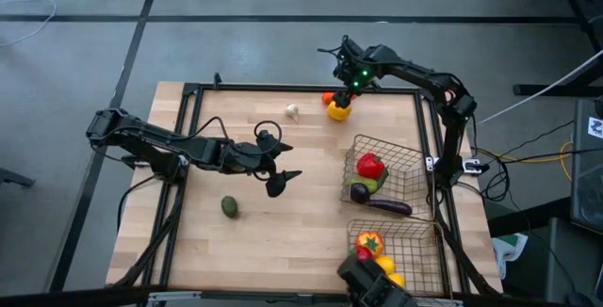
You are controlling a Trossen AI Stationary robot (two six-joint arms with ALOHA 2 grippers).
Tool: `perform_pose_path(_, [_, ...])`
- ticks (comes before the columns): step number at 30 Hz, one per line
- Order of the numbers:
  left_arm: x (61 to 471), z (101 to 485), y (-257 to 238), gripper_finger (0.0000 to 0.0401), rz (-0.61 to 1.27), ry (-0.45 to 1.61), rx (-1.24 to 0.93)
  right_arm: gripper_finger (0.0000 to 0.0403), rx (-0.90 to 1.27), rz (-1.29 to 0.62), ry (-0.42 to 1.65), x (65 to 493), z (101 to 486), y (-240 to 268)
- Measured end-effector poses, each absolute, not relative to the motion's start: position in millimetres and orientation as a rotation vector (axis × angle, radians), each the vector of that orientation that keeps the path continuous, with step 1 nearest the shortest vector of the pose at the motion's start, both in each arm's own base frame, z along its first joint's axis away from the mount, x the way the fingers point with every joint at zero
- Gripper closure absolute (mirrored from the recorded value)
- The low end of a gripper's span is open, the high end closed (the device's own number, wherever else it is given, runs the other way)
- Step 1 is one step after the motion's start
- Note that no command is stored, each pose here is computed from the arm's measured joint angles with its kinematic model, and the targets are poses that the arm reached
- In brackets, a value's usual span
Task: Sort produce into baskets
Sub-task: Put the yellow bell pepper into the top wire basket
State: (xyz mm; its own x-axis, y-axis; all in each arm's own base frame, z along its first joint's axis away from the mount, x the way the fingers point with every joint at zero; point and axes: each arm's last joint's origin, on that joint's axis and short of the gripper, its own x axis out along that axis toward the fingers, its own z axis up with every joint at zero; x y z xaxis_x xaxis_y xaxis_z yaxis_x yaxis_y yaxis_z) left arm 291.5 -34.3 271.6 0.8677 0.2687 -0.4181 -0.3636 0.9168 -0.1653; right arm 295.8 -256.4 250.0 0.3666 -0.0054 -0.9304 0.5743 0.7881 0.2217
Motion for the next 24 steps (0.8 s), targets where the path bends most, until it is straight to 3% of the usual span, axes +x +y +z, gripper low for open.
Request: perform_pose_path(24, [290, 272, -46, 0.0009, 0.292, 0.405, -0.231, 0.0020, 0.546, -0.433, 1.288, 316, 205, -257])
